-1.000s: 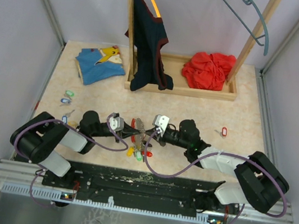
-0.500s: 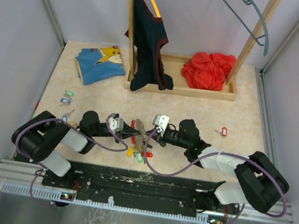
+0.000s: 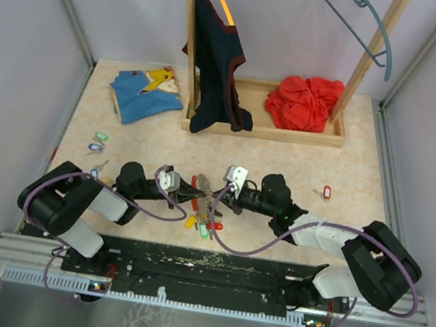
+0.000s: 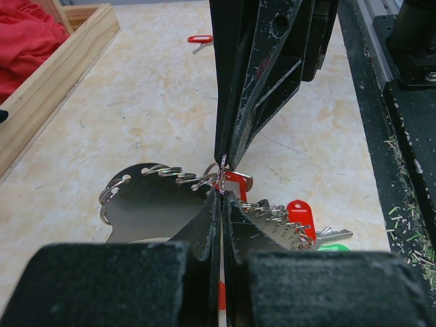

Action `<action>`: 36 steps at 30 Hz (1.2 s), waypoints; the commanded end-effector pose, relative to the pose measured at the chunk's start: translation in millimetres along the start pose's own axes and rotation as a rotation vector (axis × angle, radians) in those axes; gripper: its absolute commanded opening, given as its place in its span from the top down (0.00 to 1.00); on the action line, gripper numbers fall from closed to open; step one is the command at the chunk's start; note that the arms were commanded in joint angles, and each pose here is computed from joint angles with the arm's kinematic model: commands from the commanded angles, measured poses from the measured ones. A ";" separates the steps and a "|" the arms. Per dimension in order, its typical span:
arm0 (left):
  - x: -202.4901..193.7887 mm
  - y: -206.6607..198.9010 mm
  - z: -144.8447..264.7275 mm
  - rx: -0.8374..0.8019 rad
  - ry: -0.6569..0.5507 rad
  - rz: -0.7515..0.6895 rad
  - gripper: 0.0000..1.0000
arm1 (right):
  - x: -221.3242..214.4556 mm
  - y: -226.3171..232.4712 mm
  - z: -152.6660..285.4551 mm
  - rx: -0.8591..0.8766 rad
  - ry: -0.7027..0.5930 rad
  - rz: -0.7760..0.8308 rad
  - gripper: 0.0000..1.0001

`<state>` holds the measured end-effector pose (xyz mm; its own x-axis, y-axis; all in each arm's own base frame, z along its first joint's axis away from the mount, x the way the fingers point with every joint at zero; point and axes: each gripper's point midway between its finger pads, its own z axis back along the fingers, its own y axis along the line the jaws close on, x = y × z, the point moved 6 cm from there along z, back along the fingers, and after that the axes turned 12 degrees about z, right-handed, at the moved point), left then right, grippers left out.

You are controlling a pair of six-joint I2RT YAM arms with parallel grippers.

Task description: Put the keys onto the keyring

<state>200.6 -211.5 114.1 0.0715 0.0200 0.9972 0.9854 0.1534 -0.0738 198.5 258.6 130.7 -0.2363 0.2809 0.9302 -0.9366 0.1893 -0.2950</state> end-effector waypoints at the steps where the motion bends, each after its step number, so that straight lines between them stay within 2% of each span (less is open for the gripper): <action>1: 7.3 -7.4 -4.7 -0.060 -0.029 -0.035 1.00 | 37.1 -15.1 -4.0 -0.025 -0.136 0.055 1.00; 36: 8.2 -10.6 -7.8 -0.103 -0.013 -0.009 1.00 | 37.9 -10.3 -13.5 0.068 -0.168 0.107 1.00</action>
<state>195.4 -212.9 111.6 0.0899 0.0108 0.9959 0.9890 0.1170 -0.0906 195.7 262.8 131.6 -0.2561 0.2434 0.9355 -0.9455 0.1381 -0.2947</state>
